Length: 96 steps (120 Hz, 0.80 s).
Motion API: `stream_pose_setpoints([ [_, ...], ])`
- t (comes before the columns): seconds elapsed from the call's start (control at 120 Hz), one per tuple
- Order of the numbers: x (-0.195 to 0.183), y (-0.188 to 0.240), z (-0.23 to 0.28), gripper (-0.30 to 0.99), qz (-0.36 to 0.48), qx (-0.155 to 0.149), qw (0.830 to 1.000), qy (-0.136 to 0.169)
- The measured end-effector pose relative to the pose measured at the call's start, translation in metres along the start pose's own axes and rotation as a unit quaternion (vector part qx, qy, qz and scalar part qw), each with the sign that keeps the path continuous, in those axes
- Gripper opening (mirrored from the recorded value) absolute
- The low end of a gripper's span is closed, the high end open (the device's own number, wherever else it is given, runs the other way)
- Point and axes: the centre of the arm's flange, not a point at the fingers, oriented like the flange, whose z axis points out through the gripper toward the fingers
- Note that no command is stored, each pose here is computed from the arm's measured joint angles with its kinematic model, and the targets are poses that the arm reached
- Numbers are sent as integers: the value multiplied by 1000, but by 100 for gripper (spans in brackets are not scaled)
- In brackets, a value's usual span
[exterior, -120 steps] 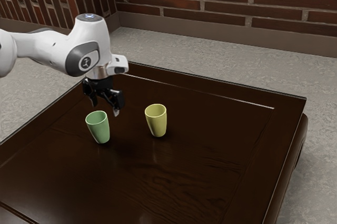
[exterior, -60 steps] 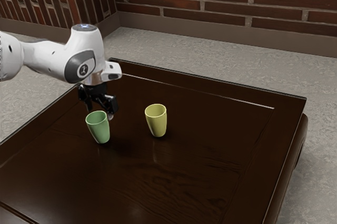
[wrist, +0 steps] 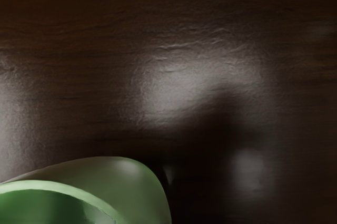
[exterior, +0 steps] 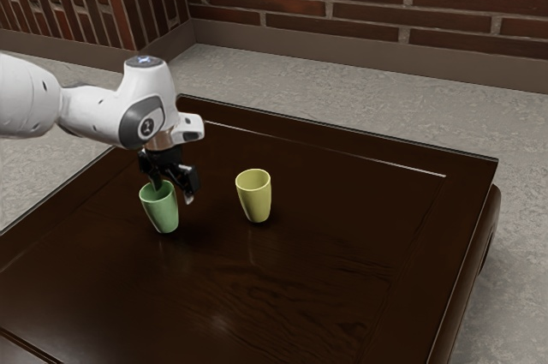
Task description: Place the left cup onto the right cup
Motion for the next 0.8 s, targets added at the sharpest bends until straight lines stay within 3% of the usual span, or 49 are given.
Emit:
stream_pose_setpoints([
  [0.233, 1, -6, 18, 61, 5, -3, 1000, 2],
  [0.608, 6, -6, 29, 10, 18, -1, 1000, 9],
  [0.8, 9, -6, 10, -3, 23, 2, 999, 23],
])
